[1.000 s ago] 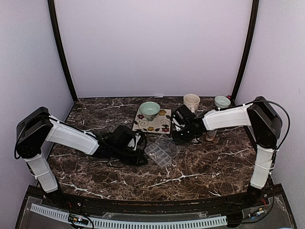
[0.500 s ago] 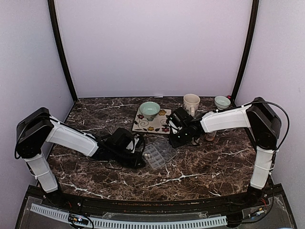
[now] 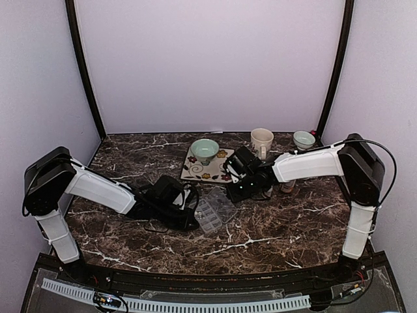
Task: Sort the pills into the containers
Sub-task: Close the lid of the pill container.
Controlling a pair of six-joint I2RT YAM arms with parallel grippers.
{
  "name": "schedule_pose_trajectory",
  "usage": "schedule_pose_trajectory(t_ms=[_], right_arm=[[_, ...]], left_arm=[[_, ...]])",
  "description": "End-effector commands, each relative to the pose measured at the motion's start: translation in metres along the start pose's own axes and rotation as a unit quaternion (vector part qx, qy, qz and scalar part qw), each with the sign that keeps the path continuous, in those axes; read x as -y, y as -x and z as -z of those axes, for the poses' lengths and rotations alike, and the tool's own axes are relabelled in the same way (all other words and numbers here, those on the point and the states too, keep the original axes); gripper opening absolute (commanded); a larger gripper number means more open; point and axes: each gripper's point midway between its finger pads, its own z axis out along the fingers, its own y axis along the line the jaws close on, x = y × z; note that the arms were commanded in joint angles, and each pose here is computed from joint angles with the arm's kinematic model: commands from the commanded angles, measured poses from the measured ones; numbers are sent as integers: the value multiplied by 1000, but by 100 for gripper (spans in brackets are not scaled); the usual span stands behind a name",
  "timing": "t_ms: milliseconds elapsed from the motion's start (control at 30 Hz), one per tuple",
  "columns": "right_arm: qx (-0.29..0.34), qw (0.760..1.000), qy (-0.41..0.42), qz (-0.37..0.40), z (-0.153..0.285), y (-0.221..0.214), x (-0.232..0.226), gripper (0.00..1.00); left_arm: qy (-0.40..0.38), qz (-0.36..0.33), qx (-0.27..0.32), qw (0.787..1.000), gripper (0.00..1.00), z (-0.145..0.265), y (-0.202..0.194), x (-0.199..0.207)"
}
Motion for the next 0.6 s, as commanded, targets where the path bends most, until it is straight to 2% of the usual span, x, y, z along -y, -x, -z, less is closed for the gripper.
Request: schedule_pose_trajectory(t_ms=[0, 567], right_arm=[[50, 998, 33, -6, 27, 31, -23, 25], [51, 996, 73, 0, 37, 30, -58, 25]], left_arm=[[5, 0, -4, 1000, 0, -1, -1, -4], [2, 1, 4, 1000, 0, 4, 0, -3]])
